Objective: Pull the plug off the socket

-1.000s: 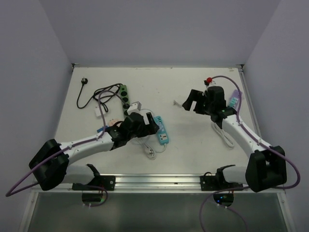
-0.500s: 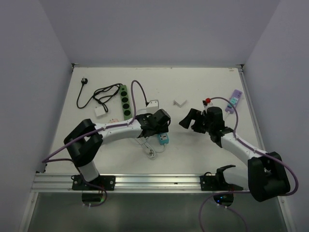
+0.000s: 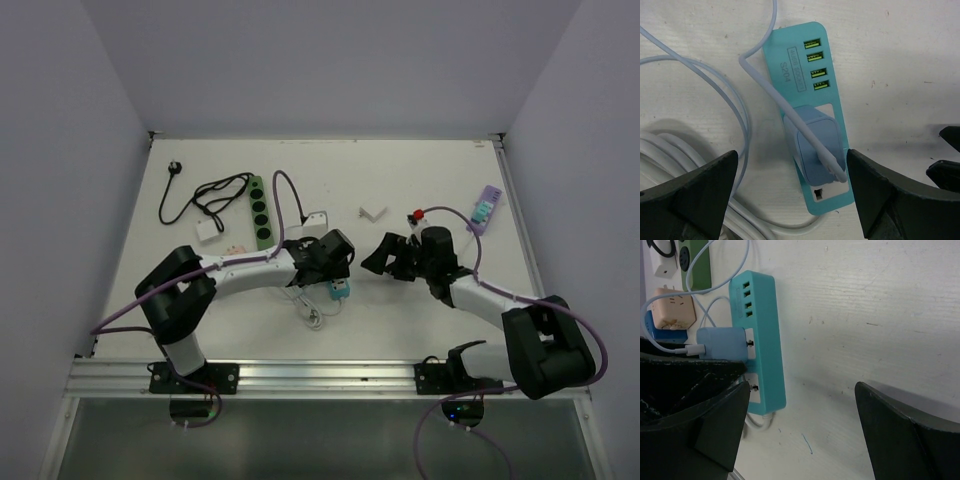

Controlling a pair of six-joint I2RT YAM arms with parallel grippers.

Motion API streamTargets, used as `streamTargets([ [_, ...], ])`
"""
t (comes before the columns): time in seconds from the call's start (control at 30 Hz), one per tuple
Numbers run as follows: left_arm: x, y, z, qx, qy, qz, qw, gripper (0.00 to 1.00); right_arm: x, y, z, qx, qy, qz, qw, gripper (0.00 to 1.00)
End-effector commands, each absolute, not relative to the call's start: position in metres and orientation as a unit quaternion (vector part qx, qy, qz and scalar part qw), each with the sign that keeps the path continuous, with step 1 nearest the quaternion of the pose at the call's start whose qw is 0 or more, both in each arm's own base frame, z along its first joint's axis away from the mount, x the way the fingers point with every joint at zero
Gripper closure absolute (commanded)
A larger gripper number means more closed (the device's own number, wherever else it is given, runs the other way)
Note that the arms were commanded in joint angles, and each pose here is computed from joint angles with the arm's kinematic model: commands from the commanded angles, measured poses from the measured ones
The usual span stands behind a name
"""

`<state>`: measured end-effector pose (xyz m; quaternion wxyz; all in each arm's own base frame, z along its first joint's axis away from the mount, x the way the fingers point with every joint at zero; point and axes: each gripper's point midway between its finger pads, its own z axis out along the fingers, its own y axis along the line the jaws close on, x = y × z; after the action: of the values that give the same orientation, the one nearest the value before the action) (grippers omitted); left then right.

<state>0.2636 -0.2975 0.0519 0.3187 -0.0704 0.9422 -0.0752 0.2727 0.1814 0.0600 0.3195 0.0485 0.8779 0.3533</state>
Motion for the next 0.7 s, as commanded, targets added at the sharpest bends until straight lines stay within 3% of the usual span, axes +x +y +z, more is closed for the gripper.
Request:
streamTargets([
  [0.0, 0.258, -0.312, 0.056, -0.097, 0.938, -0.1, 0.318, 0.06, 0.279, 0.182, 0.071, 0.046, 0.864, 0.361, 0.348, 0.11],
  [0.33, 0.232, -0.316, 0.053, -0.139, 0.914, -0.077, 0.373, 0.03, 0.278, 0.169, 0.075, 0.074, 0.859, 0.341, 0.374, 0.11],
  [0.67, 0.232, -0.316, 0.034, -0.144, 0.894, -0.044, 0.423, 0.08, 0.274, 0.161, 0.076, 0.082, 0.862, 0.322, 0.383, 0.11],
])
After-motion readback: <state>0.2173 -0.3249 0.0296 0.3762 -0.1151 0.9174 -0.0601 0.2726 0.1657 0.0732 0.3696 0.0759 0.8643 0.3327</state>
